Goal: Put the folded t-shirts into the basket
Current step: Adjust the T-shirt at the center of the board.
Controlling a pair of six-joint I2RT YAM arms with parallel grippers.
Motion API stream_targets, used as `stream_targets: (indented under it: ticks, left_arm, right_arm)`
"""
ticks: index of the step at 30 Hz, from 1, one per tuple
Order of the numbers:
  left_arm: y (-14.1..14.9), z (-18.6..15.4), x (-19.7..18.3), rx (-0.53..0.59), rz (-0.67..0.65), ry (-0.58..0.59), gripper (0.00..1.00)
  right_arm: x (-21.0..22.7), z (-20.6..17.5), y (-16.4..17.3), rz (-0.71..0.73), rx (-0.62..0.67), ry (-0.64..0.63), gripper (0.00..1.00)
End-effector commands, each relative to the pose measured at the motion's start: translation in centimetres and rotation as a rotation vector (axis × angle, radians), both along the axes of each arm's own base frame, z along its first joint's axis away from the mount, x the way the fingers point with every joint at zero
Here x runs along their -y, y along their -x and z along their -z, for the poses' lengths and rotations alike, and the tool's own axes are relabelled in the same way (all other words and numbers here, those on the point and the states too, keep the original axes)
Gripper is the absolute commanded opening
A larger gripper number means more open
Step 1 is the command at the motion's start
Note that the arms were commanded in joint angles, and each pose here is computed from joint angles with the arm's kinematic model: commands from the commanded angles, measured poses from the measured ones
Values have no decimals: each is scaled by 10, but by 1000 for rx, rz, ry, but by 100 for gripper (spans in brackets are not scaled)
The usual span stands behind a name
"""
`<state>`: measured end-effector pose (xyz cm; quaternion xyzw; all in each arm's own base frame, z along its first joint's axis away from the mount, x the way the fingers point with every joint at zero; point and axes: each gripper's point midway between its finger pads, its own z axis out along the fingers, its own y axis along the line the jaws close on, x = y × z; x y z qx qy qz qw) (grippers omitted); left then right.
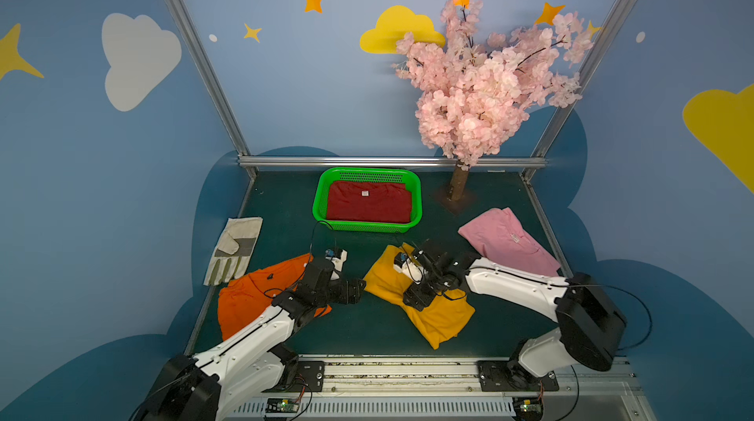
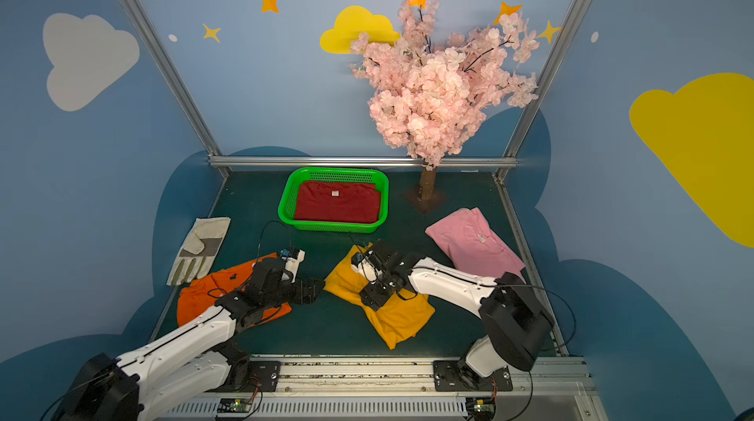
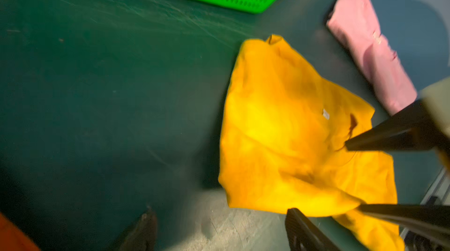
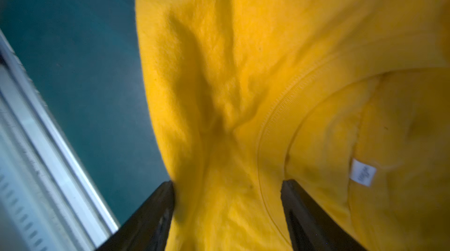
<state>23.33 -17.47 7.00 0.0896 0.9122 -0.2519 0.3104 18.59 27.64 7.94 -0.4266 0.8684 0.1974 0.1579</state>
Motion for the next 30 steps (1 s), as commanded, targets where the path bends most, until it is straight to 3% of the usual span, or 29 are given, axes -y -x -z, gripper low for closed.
stream_targets:
  ticks: [1, 5, 9, 12, 19, 25, 30]
  left_arm:
    - [-11, -17, 28, 83, 112, -16, 85]
    - [-16, -13, 52, 76, 181, -64, 85]
    - [-15, -6, 78, 50, 248, -76, 85]
    - [-10, 9, 93, -30, 287, -87, 84]
    - [7, 41, 99, -156, 307, -102, 83]
    - [38, 57, 82, -194, 319, -124, 83]
    - [73, 65, 68, -236, 326, -125, 82]
  right_arm:
    - [13, -26, -3, 116, -31, -171, 77]
    - [63, -25, -22, 414, -73, -213, 80]
    - [116, 4, -28, 749, -80, -141, 80]
    - [135, 17, -29, 874, -59, -117, 77]
    - [135, 39, -35, 913, -98, -68, 70]
    - [122, 49, -57, 852, -117, -25, 63]
    - [84, 47, -82, 731, -169, -42, 57]
